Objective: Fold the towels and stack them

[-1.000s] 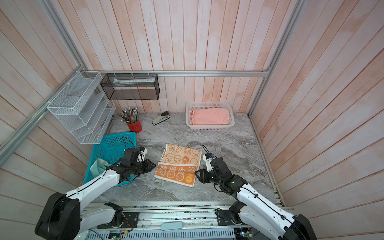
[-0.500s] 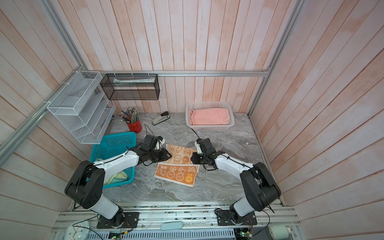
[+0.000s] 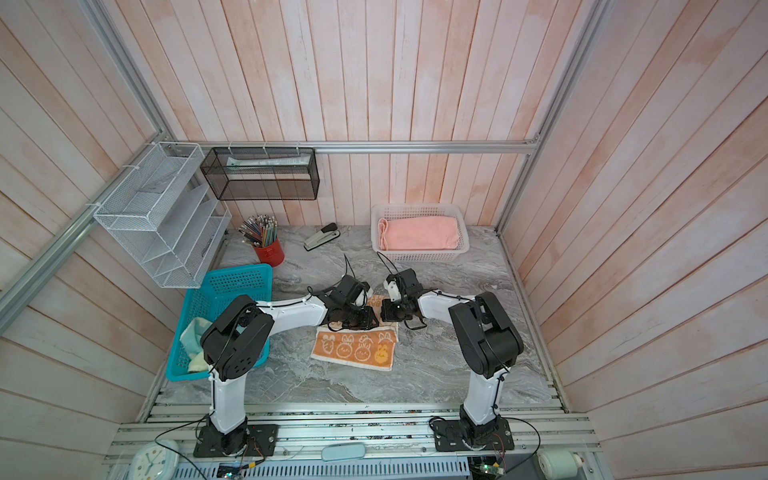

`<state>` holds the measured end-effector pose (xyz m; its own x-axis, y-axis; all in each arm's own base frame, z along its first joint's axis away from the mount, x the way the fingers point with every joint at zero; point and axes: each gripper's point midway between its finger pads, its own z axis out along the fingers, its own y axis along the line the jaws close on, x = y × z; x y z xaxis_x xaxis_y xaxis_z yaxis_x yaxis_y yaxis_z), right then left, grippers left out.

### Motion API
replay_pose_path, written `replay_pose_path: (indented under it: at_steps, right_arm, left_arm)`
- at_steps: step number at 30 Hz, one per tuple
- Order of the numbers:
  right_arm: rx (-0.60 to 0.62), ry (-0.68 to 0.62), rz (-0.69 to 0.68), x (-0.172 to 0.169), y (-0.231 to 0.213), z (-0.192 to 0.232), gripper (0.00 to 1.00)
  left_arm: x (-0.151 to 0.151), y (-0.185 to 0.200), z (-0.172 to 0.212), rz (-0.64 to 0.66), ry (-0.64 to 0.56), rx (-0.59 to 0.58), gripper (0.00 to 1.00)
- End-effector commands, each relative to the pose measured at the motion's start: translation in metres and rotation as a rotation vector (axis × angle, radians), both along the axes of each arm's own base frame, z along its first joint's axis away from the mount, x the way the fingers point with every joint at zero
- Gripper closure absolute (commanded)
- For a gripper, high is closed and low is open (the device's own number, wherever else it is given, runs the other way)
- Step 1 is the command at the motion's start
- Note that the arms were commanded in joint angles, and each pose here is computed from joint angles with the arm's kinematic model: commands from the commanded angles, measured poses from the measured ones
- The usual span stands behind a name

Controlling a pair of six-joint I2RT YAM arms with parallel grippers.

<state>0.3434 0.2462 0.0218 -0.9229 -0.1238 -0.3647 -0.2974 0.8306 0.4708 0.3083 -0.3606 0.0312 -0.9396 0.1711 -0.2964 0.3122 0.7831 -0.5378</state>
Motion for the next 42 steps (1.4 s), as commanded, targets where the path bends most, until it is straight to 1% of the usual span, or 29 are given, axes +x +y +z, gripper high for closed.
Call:
replay_pose_path:
  at_steps: [1, 5, 7, 9, 11, 14, 16, 19, 21, 23, 26, 28, 33, 38, 42]
  right_arm:
    - [-0.076, 0.077, 0.009, -0.007, -0.016, -0.032, 0.99]
    - [-0.099, 0.067, 0.01, 0.001, -0.021, -0.033, 1.0]
    - [-0.105, 0.06, 0.01, 0.006, -0.023, -0.03, 1.0]
    - [-0.114, 0.048, 0.017, 0.009, -0.023, -0.024, 1.0]
    - [-0.118, 0.029, 0.024, 0.013, -0.023, -0.017, 1.0]
    - [-0.113, 0.0, 0.033, 0.019, -0.021, -0.003, 0.97]
    - [-0.106, -0.014, 0.039, 0.021, -0.018, 0.006, 0.93]
    - [-0.101, -0.032, 0.046, 0.02, -0.015, 0.02, 0.83]
    - [-0.103, -0.054, 0.053, 0.017, -0.011, 0.031, 0.8]
    - [-0.099, -0.072, 0.064, 0.011, -0.005, 0.04, 0.78]
    - [-0.088, -0.079, 0.085, -0.005, 0.01, 0.048, 0.77]
    - [-0.08, -0.076, 0.104, -0.02, 0.023, 0.049, 0.77]
    - [-0.074, -0.032, 0.146, -0.058, 0.047, 0.036, 0.77]
    - [-0.162, 0.027, 0.15, -0.093, 0.04, 0.023, 0.77]
    - [-0.194, 0.077, 0.094, -0.127, 0.018, 0.02, 0.77]
  left_arm:
    - [-0.047, 0.011, -0.005, -0.043, 0.042, 0.073, 0.7]
    - [-0.094, 0.021, -0.001, -0.058, 0.068, 0.078, 0.7]
    - [-0.116, 0.027, 0.007, -0.062, 0.065, 0.072, 0.7]
    - [-0.129, 0.035, 0.016, -0.055, 0.054, 0.062, 0.7]
    - [-0.132, 0.043, 0.027, -0.032, 0.032, 0.04, 0.7]
    - [-0.121, 0.054, 0.049, 0.009, -0.052, 0.027, 0.7]
    - [-0.108, 0.065, 0.06, 0.044, -0.088, 0.02, 0.7]
    - [-0.088, 0.089, 0.058, 0.134, -0.056, 0.021, 0.7]
    - [-0.078, 0.097, 0.052, 0.17, -0.031, 0.021, 0.7]
    - [-0.07, 0.098, 0.047, 0.18, -0.018, 0.018, 0.7]
    - [-0.059, 0.087, 0.042, 0.179, -0.009, 0.001, 0.7]
    - [-0.05, 0.08, 0.034, 0.21, 0.015, -0.009, 0.7]
    - [-0.04, 0.066, 0.012, 0.263, 0.092, -0.026, 0.7]
    - [-0.044, 0.071, -0.006, 0.3, 0.147, -0.003, 0.7]
    - [-0.048, 0.077, -0.012, 0.321, 0.167, 0.008, 0.7]
